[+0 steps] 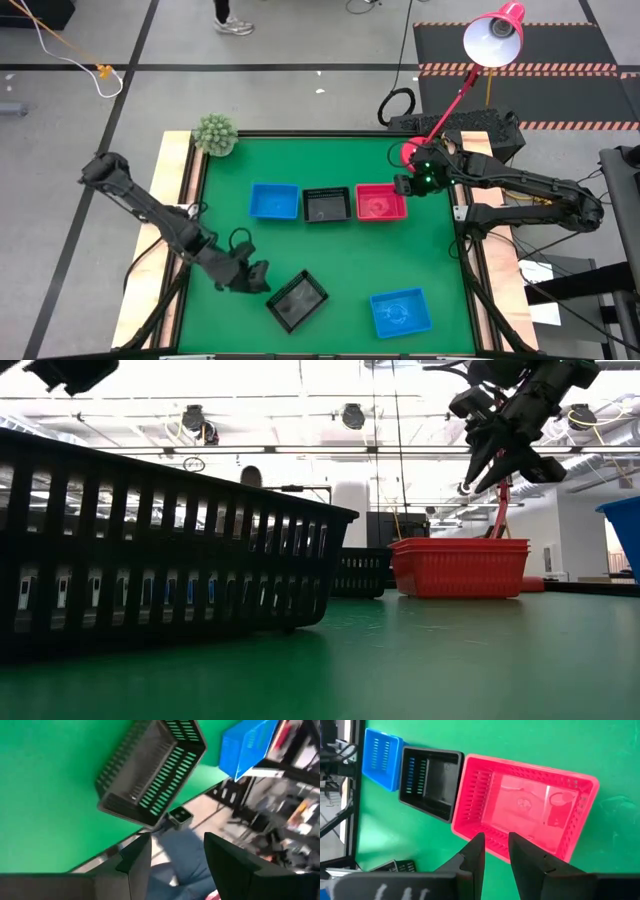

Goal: Stack baskets by color
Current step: Stack the bottom black bin on the top stacked black bins

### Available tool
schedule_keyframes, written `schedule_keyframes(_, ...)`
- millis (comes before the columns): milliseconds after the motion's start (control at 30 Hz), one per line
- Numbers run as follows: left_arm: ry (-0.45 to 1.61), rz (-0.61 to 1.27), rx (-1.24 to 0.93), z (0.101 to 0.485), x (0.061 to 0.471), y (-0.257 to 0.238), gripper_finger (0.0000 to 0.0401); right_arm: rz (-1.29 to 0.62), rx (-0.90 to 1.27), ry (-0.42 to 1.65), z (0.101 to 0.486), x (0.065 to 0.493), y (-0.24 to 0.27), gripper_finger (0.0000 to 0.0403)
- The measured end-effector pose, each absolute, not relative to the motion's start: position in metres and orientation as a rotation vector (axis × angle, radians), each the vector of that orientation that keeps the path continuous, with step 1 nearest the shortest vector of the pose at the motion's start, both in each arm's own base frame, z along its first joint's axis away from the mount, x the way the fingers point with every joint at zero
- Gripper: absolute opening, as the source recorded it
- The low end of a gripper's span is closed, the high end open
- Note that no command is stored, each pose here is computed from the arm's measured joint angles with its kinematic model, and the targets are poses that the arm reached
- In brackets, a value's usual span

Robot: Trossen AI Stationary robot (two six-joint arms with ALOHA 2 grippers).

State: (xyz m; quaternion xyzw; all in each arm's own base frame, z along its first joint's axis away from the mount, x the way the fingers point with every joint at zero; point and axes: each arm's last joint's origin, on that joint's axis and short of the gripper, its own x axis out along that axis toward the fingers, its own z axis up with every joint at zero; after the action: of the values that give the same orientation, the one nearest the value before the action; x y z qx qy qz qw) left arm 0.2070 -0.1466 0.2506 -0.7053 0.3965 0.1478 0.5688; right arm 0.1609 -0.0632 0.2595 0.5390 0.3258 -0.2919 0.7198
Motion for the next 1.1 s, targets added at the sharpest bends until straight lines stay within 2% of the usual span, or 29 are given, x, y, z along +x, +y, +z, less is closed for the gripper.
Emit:
schedule_keyframes(233,0.907,0.481,-1.750,0.225,0.215,-0.183,0.0182,-0.604,1.140,0.700,0.262,0.163,-0.064,0.0078)
schedule_keyframes(433,0.923,0.519,-1.763,0.216,0.239,-0.210,0.0182,-0.563,1.106,0.711,0.263,0.162,-0.063,0.0078)
schedule_keyframes(867,1.080,0.690,-1.738,0.182,0.272,-0.222,0.0178,-0.422,1.043,0.717,0.270,0.156,-0.058,0.0078)
schedule_keyframes(967,1.075,0.726,-1.723,0.179,0.274,-0.218,0.0152,-0.416,1.039,0.708,0.272,0.153,-0.056,0.0078)
schedule_keyframes(1100,1.076,0.770,-1.672,0.176,0.273,-0.211,0.0083,-0.381,1.036,0.686,0.276,0.149,-0.054,0.0078)
